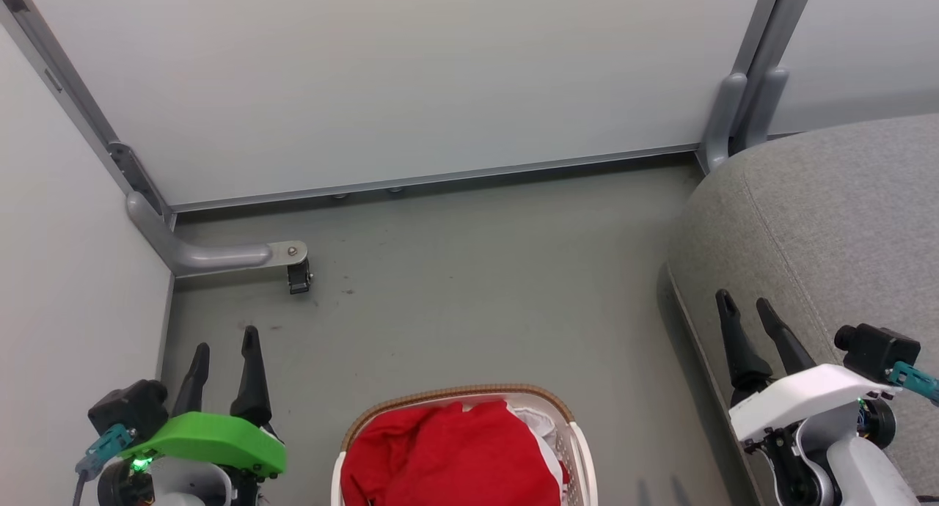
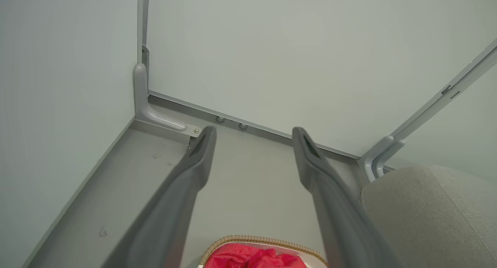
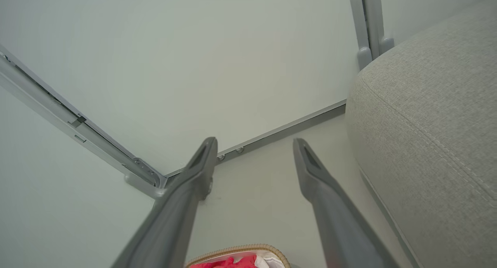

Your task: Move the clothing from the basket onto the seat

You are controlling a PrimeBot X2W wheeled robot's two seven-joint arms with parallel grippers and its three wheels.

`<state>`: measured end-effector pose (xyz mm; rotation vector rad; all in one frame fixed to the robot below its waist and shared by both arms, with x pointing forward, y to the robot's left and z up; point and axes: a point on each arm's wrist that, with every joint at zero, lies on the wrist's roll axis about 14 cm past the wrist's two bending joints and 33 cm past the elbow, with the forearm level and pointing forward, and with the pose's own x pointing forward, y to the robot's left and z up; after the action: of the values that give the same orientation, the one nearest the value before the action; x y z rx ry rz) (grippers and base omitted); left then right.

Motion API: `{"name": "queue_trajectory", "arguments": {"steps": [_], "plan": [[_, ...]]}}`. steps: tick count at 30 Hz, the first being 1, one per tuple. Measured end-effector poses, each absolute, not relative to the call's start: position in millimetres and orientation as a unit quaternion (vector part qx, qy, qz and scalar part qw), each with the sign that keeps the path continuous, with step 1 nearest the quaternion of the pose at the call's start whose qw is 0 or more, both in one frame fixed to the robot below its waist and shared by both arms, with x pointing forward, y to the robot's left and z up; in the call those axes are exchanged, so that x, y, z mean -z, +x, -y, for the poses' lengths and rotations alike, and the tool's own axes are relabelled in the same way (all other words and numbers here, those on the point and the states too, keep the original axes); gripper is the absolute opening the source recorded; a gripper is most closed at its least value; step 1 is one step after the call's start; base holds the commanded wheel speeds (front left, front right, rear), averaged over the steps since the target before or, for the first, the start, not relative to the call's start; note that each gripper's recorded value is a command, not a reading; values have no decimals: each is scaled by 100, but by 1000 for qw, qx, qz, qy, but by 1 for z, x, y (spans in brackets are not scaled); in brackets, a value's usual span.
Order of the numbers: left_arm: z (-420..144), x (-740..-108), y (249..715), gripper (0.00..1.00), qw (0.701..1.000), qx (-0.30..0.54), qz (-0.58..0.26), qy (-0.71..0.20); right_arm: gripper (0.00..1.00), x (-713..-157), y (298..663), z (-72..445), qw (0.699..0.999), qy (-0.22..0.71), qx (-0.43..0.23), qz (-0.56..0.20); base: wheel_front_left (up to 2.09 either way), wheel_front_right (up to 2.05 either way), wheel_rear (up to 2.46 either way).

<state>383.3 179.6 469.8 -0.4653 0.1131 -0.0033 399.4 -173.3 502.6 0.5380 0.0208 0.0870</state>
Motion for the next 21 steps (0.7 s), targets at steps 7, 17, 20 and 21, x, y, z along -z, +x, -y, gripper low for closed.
{"name": "queue_trajectory", "arguments": {"steps": [7,17,20,21], "plan": [[-181,-461,380,100,979,-3,-65,-194,100,-501,400,172,973,223,-48,-10,0,0,0],[-183,-462,378,100,988,0,-60,-146,100,-505,404,172,984,171,-53,3,0,0,0],[-183,-463,378,100,990,0,-57,-130,100,-505,404,168,986,159,-57,4,0,0,0],[-183,-463,377,100,990,-1,-55,-127,100,-504,403,167,986,155,-58,3,0,0,0]]}}
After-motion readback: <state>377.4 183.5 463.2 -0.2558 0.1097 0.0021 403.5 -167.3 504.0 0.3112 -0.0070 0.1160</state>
